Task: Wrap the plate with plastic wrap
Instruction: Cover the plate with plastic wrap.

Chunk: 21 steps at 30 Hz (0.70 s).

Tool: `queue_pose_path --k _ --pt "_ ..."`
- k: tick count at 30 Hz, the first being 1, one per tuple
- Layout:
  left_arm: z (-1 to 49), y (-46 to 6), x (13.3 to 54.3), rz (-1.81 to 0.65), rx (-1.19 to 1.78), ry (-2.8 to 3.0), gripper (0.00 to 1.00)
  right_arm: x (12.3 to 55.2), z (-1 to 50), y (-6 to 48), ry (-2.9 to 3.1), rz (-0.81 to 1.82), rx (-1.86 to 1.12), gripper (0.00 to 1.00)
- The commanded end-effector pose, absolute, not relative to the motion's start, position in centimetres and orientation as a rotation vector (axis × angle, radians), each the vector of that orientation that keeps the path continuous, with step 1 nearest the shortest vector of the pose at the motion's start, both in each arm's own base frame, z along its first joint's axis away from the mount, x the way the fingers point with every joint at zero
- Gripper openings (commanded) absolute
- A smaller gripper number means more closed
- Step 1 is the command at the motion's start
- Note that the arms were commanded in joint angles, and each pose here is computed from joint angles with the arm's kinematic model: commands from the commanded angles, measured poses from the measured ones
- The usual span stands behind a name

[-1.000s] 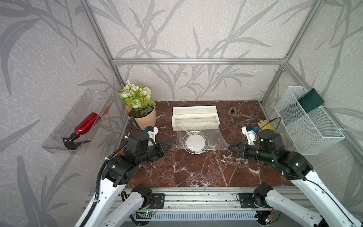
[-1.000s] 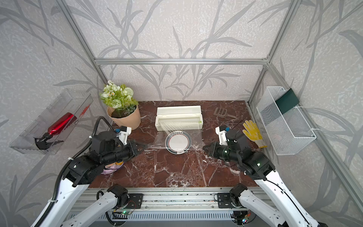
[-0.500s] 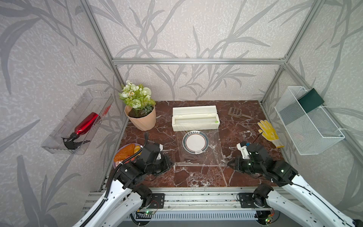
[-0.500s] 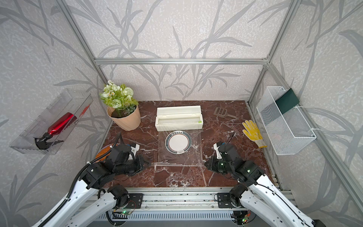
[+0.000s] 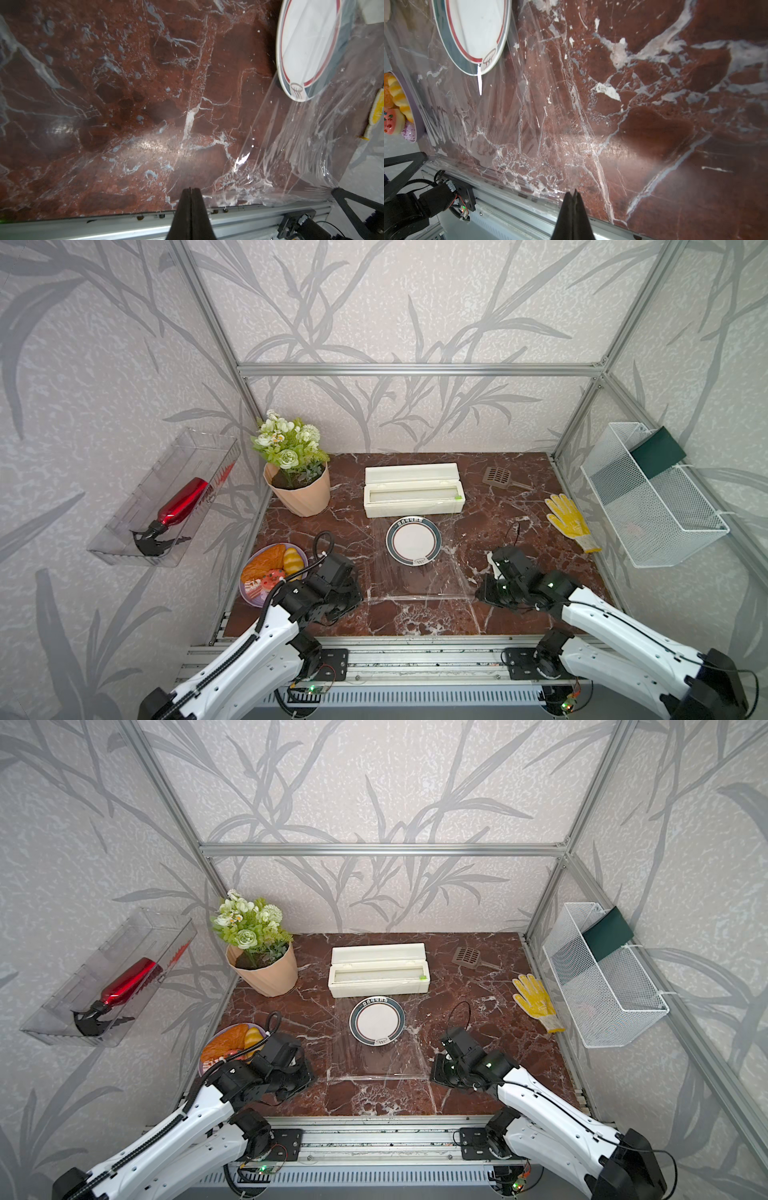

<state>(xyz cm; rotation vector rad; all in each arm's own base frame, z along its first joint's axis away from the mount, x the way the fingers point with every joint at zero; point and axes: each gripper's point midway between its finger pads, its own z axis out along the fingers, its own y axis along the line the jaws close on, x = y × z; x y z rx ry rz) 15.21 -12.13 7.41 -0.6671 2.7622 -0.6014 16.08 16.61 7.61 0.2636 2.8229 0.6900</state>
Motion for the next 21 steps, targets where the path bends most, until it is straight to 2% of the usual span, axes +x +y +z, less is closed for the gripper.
queue_pose_path --k 1,21 --pt "6.7 -11.6 16.9 -0.532 -0.708 2.7 0.0 17.5 6.8 16.6 2.795 0.621 0.239 0.0" --pt "3.8 -11.5 22.4 -0.273 -0.714 2.658 0.0 23.8 4.0 18.6 2.853 0.327 0.119 0.0"
